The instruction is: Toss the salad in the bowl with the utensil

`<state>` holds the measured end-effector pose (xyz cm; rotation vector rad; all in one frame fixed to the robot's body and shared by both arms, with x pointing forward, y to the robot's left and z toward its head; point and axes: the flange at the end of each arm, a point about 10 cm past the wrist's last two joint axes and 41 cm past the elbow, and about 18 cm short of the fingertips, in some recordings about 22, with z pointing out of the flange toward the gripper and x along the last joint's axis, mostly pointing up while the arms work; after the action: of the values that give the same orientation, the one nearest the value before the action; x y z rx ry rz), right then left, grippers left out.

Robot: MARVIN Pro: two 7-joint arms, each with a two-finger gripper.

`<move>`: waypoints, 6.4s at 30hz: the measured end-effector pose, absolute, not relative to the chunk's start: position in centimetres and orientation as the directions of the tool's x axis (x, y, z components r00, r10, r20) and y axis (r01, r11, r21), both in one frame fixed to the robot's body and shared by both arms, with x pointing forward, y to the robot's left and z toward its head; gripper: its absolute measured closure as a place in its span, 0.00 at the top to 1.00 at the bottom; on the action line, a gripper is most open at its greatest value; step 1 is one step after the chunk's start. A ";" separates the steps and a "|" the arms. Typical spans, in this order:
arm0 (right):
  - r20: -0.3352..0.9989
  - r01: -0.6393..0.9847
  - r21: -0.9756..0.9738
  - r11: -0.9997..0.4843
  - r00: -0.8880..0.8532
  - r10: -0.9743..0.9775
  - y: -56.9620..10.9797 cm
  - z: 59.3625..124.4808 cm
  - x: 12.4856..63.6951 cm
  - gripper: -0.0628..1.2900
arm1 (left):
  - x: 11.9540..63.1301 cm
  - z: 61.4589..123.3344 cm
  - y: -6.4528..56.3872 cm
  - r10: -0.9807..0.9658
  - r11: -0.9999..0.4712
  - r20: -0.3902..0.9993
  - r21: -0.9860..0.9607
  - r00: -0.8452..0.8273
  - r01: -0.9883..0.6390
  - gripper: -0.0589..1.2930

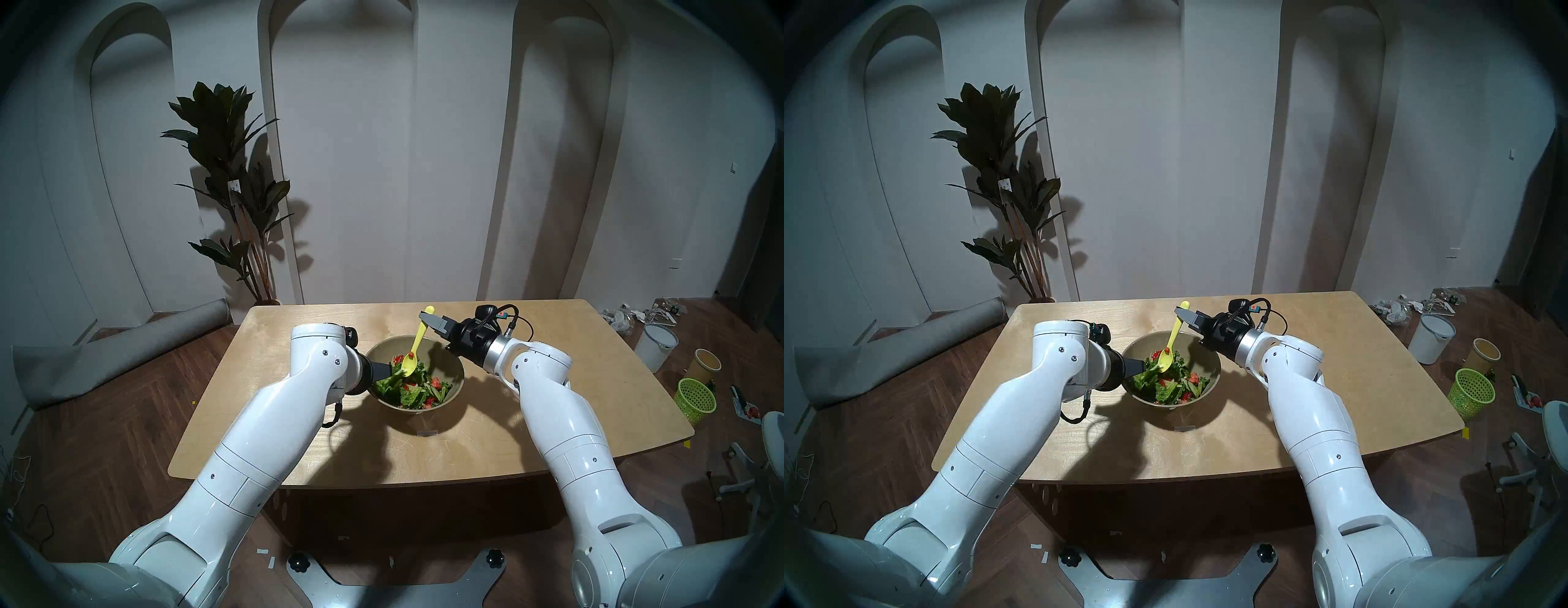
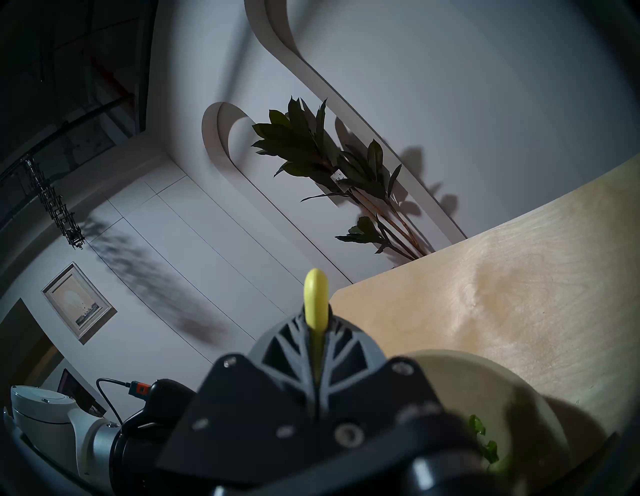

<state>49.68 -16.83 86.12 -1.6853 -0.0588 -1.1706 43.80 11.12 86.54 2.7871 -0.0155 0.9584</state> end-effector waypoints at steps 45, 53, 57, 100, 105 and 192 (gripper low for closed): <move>0.904 0.751 -0.410 -0.518 0.409 -0.124 -14.4 84.8 47.6 0.02 | 43.8 86.5 11.1 0.054 -0.981 0.610 0.181 0.791 -0.073 0.03; 0.977 0.837 -0.129 -0.531 0.201 0.079 -15.2 86.2 46.3 0.02 | 43.8 86.5 11.1 0.053 -0.981 0.611 0.180 0.790 -0.073 0.03; 0.984 0.832 -0.019 -0.554 0.114 0.137 -16.2 86.3 45.7 0.02 | 43.8 86.5 11.1 0.053 -0.981 0.611 0.179 0.790 -0.073 0.03; 0.977 0.753 -0.215 -0.621 0.156 -0.148 -12.6 87.4 51.1 0.02 | 43.8 86.5 11.1 0.053 -0.981 0.611 0.179 0.790 -0.072 0.03; 0.961 0.768 -0.276 -0.577 0.207 -0.184 -12.4 87.6 50.0 0.02 | 43.8 86.5 11.1 0.054 -0.981 0.611 0.179 0.790 -0.072 0.03; 0.855 0.678 -0.515 -0.525 0.367 -0.366 -18.0 80.4 54.1 0.02 | 43.8 86.5 11.1 0.057 -0.981 0.611 0.182 0.790 -0.070 0.03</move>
<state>54.09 -17.96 80.37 -1.6573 -0.2810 -1.3479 43.82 11.09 86.55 2.7853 -0.0102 0.9593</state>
